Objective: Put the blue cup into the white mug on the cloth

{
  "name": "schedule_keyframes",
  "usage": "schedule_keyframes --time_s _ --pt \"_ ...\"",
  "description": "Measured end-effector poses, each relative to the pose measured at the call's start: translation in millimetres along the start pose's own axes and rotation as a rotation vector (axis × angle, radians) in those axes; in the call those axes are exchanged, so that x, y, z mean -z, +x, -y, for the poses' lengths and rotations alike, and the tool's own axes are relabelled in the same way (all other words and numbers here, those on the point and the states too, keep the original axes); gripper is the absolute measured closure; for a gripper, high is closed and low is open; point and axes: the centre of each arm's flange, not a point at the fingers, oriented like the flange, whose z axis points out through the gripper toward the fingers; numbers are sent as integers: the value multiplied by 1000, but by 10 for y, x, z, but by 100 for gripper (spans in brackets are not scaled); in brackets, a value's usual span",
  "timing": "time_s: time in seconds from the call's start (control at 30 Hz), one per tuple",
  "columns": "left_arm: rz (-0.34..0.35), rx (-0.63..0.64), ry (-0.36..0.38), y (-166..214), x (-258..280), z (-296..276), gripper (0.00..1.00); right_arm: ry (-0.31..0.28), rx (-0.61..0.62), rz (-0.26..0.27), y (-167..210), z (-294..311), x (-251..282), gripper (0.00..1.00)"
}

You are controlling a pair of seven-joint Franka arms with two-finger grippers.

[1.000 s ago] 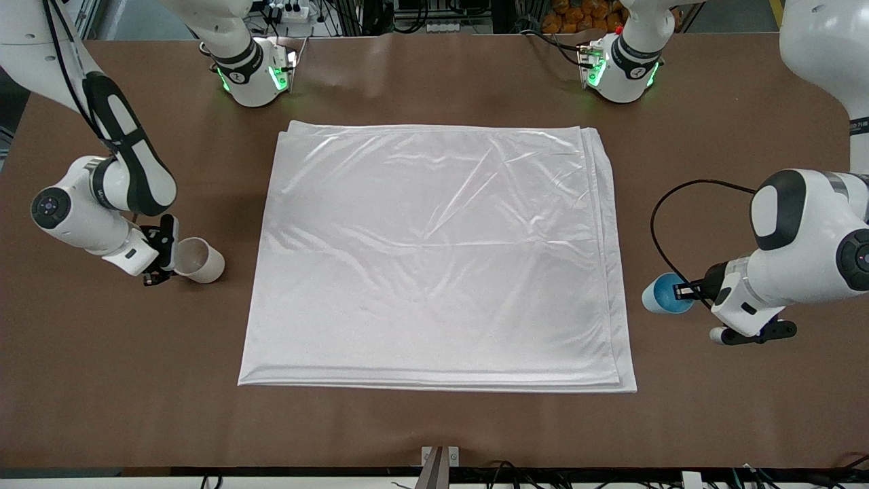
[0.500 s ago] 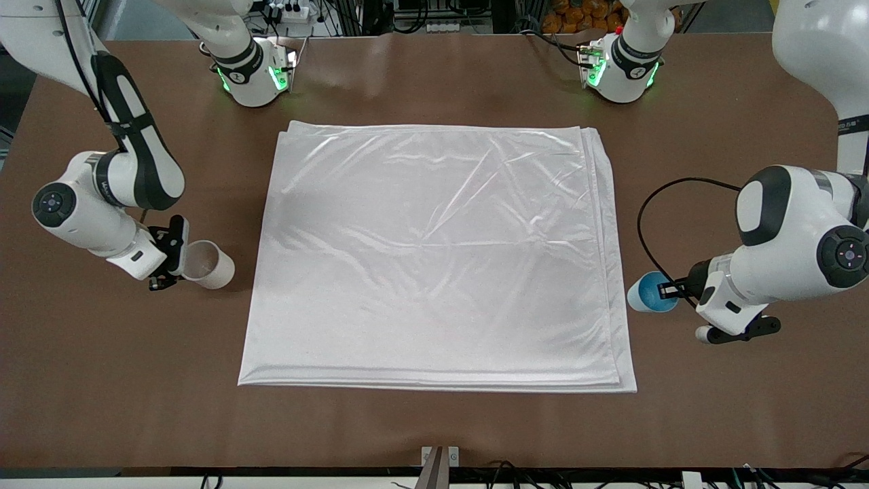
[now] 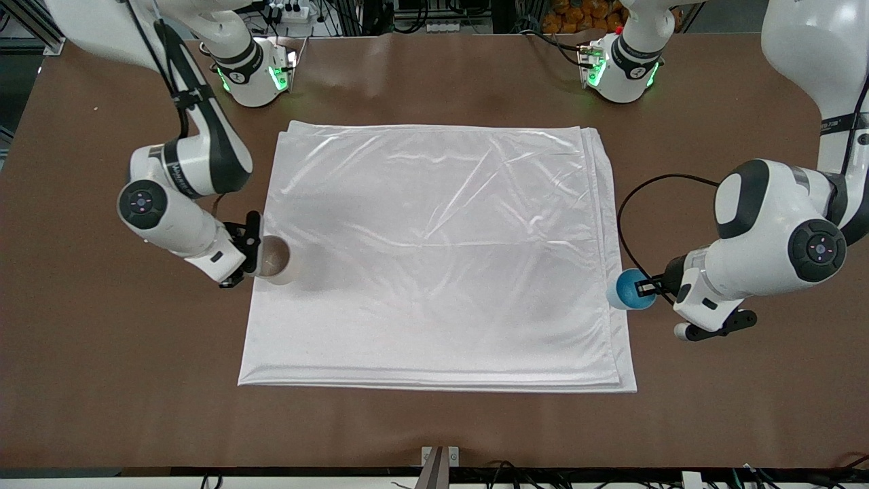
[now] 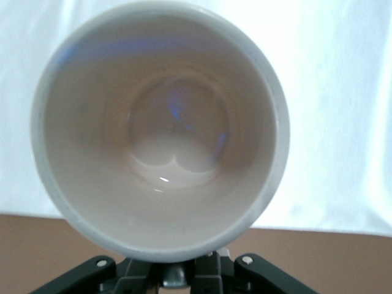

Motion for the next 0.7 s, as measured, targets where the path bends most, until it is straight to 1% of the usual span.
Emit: schedule_keyframes --time_s 0.33,0.5,0.7 --pt "9 33 -13 -166 -4 -333 95 -19 -101 -3 991 225 76 81" --pt "13 46 -9 -288 -38 -563 95 -32 -113 -12 1476 314 93 81" --pt "17 61 -2 -437 -80 -820 95 -44 -167 -26 1934 410 8 81"
